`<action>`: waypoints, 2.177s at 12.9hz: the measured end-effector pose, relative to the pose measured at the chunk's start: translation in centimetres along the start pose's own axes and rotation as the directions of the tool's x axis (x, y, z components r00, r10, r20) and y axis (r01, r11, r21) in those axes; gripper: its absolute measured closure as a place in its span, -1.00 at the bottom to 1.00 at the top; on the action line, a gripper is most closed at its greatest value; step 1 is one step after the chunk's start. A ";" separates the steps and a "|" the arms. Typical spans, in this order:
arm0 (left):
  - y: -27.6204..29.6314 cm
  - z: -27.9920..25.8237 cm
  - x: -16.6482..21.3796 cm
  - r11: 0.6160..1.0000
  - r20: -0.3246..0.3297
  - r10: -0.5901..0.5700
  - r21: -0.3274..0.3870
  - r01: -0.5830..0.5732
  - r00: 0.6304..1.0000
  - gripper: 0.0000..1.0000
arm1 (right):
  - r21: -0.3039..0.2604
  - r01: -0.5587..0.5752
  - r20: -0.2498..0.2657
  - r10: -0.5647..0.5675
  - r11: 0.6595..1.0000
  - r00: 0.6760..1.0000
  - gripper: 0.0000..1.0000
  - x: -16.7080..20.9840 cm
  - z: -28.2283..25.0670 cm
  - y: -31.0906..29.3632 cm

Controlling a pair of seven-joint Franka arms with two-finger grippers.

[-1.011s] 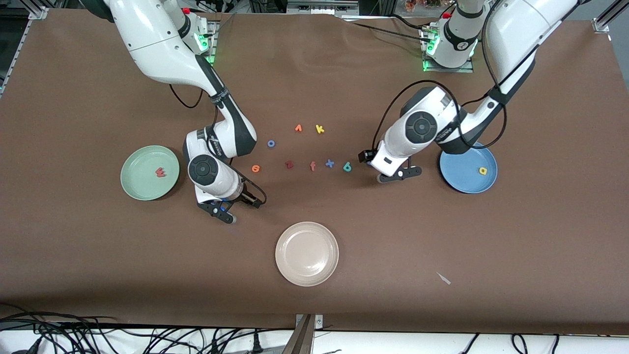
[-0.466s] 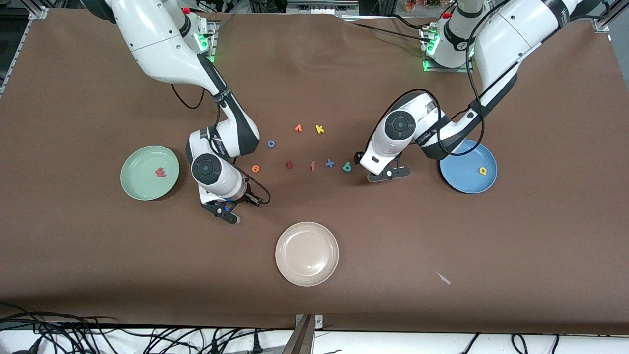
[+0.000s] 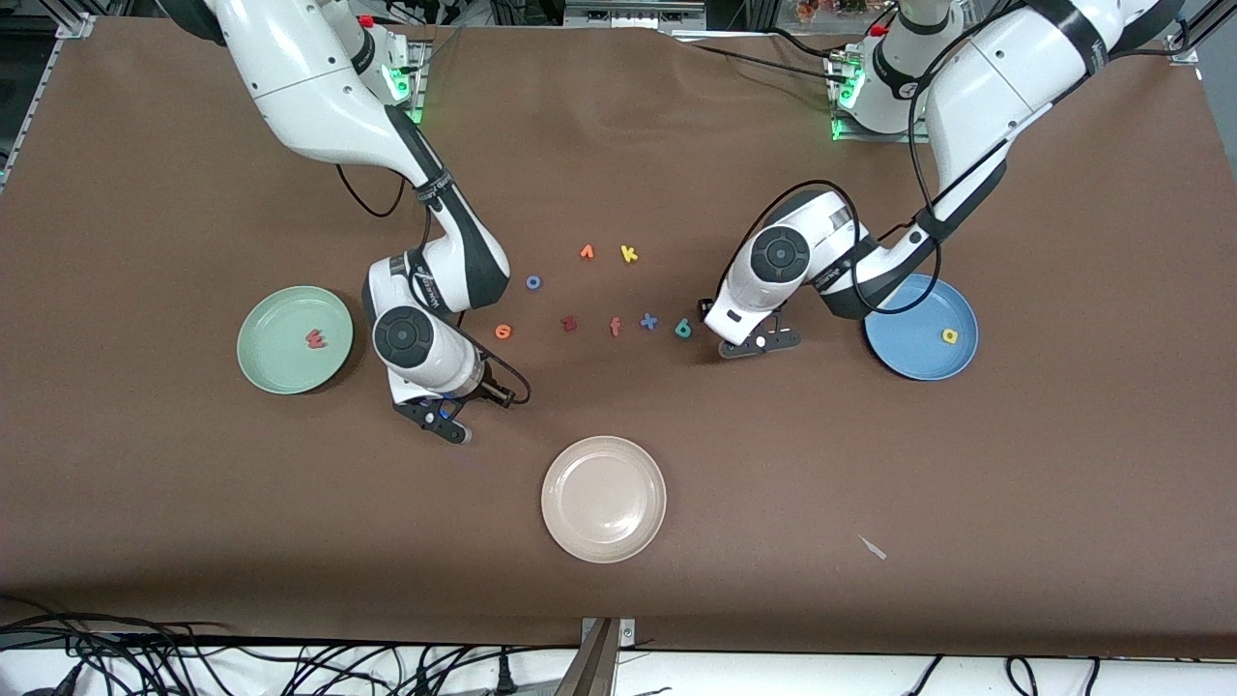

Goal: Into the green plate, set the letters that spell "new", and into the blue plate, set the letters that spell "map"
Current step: 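Grasp the green n with the right gripper while the left gripper grasps the blue letter, then drop the green n on the green plate while the left gripper drops blue on blue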

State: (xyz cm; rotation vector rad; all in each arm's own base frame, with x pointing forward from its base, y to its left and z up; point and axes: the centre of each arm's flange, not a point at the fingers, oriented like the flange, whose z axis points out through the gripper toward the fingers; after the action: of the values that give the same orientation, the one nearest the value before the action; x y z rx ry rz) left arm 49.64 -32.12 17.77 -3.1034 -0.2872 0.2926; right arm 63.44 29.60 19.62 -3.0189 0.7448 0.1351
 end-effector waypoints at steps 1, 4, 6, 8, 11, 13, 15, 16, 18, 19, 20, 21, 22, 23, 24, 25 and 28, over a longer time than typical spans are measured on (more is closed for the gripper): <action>0.1 0.4 -0.1 1.000 0.001 0.001 0.007 -0.001 1.000 -0.62 | -0.019 0.020 0.020 -0.020 1.000 1.000 0.48 0.6 -0.9 0.2; 0.2 0.9 -0.3 1.000 0.000 0.000 0.016 0.000 1.000 -0.56 | -0.077 0.154 0.078 -0.148 0.985 0.986 0.48 2.6 -3.9 3.4; 0.1 0.8 0.1 1.000 -0.003 -0.007 0.014 0.007 1.000 -0.41 | -0.077 0.226 0.080 -0.220 0.971 0.972 0.48 3.1 -5.6 6.3; 0.1 0.8 0.3 1.000 -0.005 -0.011 0.011 0.011 1.000 -0.18 | -0.071 0.293 0.073 -0.288 0.954 0.955 0.48 2.6 -6.2 9.6; 0.2 0.7 0.4 1.000 -0.007 -0.011 0.006 0.011 1.000 -0.02 | -0.062 0.377 0.057 -0.373 0.924 0.926 0.48 1.4 -5.6 15.0; 0.3 0.6 0.4 1.000 -0.010 -0.010 0.001 0.010 1.000 0.22 | -0.064 0.428 0.053 -0.425 0.901 0.904 0.48 1.1 -4.6 19.3; 0.3 0.6 0.4 1.000 -0.010 -0.011 0.001 0.011 1.000 0.27 | -0.071 0.474 0.066 -0.470 0.878 0.880 0.48 2.1 -4.4 23.7; 0.4 0.6 0.4 1.000 -0.010 -0.011 0.001 0.011 1.000 0.34 | -0.074 0.494 0.074 -0.489 0.867 0.869 0.48 2.8 -4.4 25.8; 0.4 0.5 0.3 1.000 -0.010 -0.012 0.000 0.012 1.000 0.37 | -0.079 0.531 0.082 -0.525 0.844 0.847 0.48 4.6 -4.7 29.7; 0.4 0.5 0.3 1.000 -0.010 -0.013 0.000 0.013 1.000 0.37 | -0.082 0.539 0.085 -0.533 0.838 0.842 0.48 5.2 -4.8 31.1; 0.4 0.5 0.4 1.000 -0.010 -0.014 0.000 0.014 1.000 0.37 | -0.083 0.537 0.090 -0.531 0.839 0.843 0.47 5.4 -4.6 31.9; 0.3 0.5 0.5 1.000 -0.011 -0.019 0.000 0.019 1.000 0.37 | -0.084 0.535 0.097 -0.527 0.841 0.844 0.35 5.4 -4.3 32.2; 0.1 0.3 0.8 1.000 -0.013 -0.030 -0.001 0.030 0.999 0.37 | -0.086 0.533 0.100 -0.525 0.842 0.845 0.13 5.4 -4.2 32.1; -0.3 0.0 1.5 0.999 -0.015 -0.044 0.003 0.044 0.999 0.37 | -0.086 0.525 0.101 -0.516 0.847 0.850 -0.08 5.4 -4.3 31.7; -0.9 -0.7 2.3 0.998 -0.013 -0.062 0.015 0.062 0.998 0.37 | -0.084 0.505 0.112 -0.496 0.859 0.861 -0.31 5.5 -5.0 31.0; -1.3 -1.8 3.2 0.996 -0.008 -0.084 0.029 0.084 0.996 0.37 | -0.080 0.483 0.126 -0.472 0.872 0.873 -0.54 5.6 -5.9 29.9; -3.1 -6.7 6.2 0.991 0.033 -0.122 0.053 0.120 0.992 0.37 | -0.029 0.405 0.118 -0.399 0.914 0.909 -1.00 4.6 -7.8 24.9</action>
State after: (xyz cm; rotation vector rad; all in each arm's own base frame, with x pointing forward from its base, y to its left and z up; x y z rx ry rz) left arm 56.37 -27.87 23.33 -3.0179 -0.4587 0.3476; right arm 56.50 5.03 26.75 -3.1031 0.1009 0.3090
